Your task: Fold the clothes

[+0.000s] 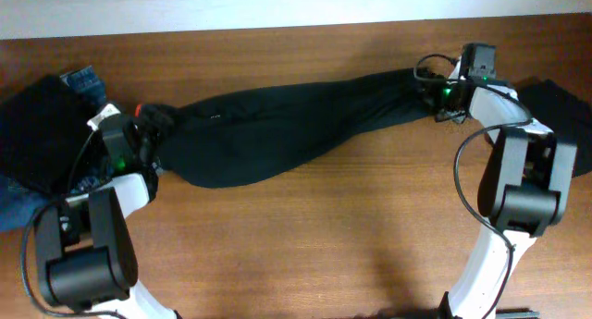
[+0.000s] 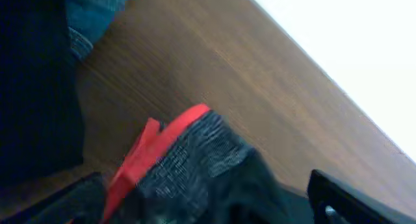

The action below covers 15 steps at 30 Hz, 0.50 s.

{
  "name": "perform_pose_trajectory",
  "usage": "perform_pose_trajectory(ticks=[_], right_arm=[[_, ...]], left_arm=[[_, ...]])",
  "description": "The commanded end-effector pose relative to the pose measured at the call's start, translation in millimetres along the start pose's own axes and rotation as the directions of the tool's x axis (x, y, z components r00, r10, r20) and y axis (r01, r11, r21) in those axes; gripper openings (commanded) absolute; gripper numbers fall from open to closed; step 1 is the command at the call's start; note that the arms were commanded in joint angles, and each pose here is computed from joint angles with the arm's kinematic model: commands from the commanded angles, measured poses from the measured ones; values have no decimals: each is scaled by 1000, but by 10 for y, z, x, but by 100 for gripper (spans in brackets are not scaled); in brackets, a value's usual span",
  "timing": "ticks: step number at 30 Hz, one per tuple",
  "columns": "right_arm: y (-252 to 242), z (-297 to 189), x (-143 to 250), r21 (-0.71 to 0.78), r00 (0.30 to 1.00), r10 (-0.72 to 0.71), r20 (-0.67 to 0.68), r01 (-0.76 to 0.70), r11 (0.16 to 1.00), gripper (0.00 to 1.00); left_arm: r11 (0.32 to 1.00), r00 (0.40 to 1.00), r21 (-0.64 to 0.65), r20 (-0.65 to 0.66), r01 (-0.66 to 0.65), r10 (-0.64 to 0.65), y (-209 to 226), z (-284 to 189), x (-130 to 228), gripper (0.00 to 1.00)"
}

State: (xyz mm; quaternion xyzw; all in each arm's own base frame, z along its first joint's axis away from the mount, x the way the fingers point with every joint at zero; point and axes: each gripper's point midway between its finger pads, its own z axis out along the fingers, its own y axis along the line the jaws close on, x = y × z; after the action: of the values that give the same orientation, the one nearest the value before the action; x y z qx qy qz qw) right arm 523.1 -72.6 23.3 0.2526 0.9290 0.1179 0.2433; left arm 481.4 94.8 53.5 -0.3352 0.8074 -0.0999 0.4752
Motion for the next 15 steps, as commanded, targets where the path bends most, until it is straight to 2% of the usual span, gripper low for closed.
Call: perform_pose_trajectory(ticks=[1,9,13,15], right_arm=[[-205,69,72,52,998,54,-31,-52,997,99],[-250,7,179,58,992,-65,-105,71,996,99],[35,-1,205,-117,977,-184,-108,172,978,99],[81,-8,220,-145,975,-191,-112,174,974,99]], left_arm=[[1000,1000,-25,-16,-10,9,0,78,-55,99],[998,987,-55,-159,-29,20,67,60,200,99],[997,966,-74,-260,-30,10,142,5,432,99],[995,955,-98,-295,-33,2,200,-25,519,99]])
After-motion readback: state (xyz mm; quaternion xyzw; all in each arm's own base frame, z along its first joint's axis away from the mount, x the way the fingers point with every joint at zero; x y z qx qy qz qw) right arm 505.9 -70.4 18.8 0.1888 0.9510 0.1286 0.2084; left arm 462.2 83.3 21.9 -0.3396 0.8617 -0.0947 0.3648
